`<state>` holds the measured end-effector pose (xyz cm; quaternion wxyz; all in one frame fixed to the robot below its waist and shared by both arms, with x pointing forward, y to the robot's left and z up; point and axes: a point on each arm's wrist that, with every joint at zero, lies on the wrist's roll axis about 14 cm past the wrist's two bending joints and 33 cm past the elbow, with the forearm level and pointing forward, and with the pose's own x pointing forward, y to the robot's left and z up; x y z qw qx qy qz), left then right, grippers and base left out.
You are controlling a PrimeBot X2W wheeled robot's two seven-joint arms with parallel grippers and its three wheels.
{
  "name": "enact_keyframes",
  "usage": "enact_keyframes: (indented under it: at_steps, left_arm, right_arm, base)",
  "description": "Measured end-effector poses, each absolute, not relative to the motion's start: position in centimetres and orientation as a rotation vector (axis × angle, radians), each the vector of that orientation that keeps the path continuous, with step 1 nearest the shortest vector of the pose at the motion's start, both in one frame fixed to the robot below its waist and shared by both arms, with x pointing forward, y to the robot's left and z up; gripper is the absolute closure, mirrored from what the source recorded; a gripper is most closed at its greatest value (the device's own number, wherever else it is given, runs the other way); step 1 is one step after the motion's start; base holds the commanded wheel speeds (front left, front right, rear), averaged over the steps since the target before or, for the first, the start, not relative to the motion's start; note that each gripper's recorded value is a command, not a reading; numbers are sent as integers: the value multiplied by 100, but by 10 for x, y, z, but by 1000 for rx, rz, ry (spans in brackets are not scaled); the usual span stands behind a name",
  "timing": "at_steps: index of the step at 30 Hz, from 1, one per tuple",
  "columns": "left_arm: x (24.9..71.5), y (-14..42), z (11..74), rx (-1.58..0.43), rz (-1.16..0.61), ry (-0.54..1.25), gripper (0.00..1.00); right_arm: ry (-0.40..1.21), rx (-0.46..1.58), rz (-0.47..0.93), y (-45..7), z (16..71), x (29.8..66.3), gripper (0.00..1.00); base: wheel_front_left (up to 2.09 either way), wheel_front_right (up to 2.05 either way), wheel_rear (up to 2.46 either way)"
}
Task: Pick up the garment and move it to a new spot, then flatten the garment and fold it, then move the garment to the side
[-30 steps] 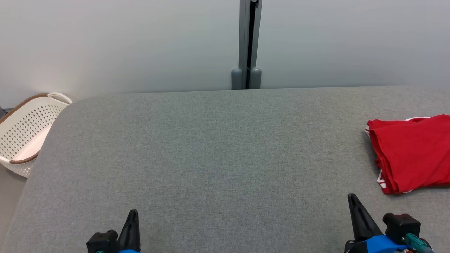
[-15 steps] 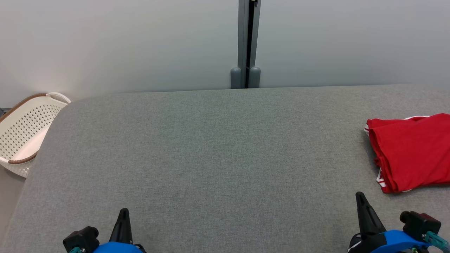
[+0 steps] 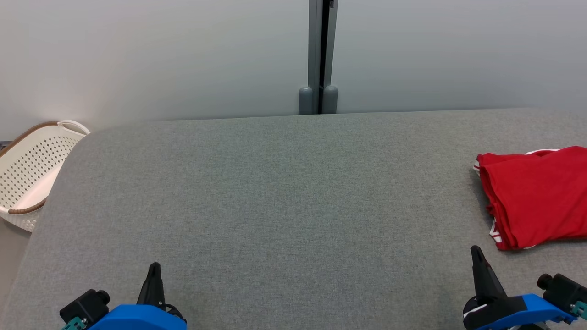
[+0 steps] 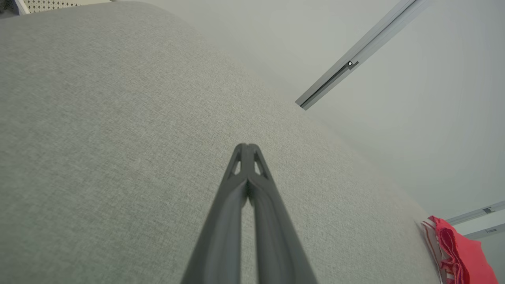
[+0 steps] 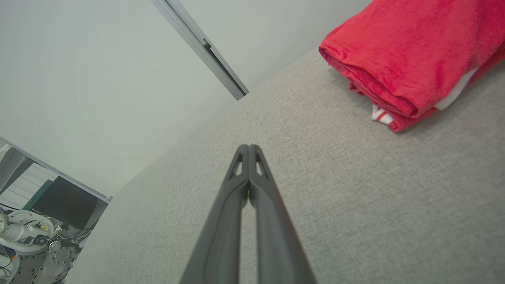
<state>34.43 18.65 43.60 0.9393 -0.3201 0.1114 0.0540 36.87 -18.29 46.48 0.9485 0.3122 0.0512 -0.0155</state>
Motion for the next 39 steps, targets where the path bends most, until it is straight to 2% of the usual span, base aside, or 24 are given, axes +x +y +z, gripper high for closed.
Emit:
enact_keyframes:
  at_steps: [39]
  left_arm:
    - [368, 192, 466, -1131, 102, 149, 100]
  right_arm:
    - [76, 1113, -63, -192, 479, 378, 100]
  base:
    - [0, 0, 0]
